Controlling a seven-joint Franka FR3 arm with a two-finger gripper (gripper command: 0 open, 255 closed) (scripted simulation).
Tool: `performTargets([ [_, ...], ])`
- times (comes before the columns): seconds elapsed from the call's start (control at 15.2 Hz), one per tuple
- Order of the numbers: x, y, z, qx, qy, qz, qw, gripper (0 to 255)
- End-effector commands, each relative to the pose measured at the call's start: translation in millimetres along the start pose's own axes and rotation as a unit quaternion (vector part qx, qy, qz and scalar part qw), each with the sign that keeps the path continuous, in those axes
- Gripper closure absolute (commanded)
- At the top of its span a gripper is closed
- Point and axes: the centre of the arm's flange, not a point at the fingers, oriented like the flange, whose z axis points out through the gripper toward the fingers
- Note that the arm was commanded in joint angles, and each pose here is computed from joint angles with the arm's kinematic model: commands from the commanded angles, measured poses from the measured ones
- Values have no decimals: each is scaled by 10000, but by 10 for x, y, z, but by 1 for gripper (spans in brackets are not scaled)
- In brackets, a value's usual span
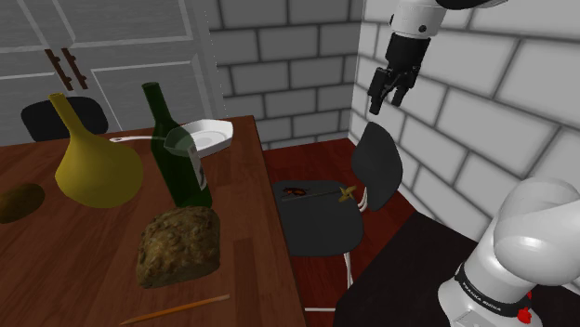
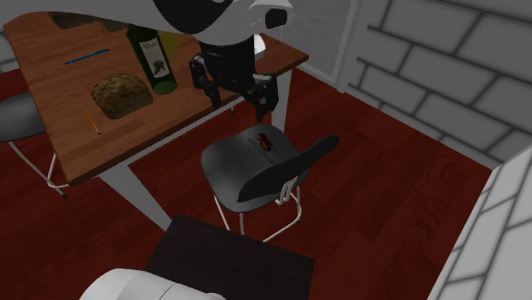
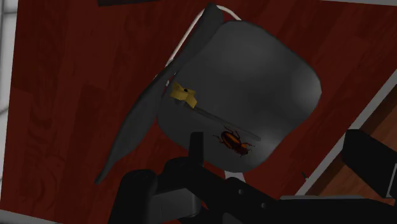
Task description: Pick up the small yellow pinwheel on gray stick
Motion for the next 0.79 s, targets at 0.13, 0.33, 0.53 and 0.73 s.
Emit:
performTargets([
  [0.13,139,46,234,-12,-88,-295,9995,0],
  [0.33,344,100,590,-31,-220,-738,9970,0],
  [0.53,543,139,950,-49,-351,-1179,9924,0],
  [0.73,736,160,1316,-67,-481,-1617,9856,0],
])
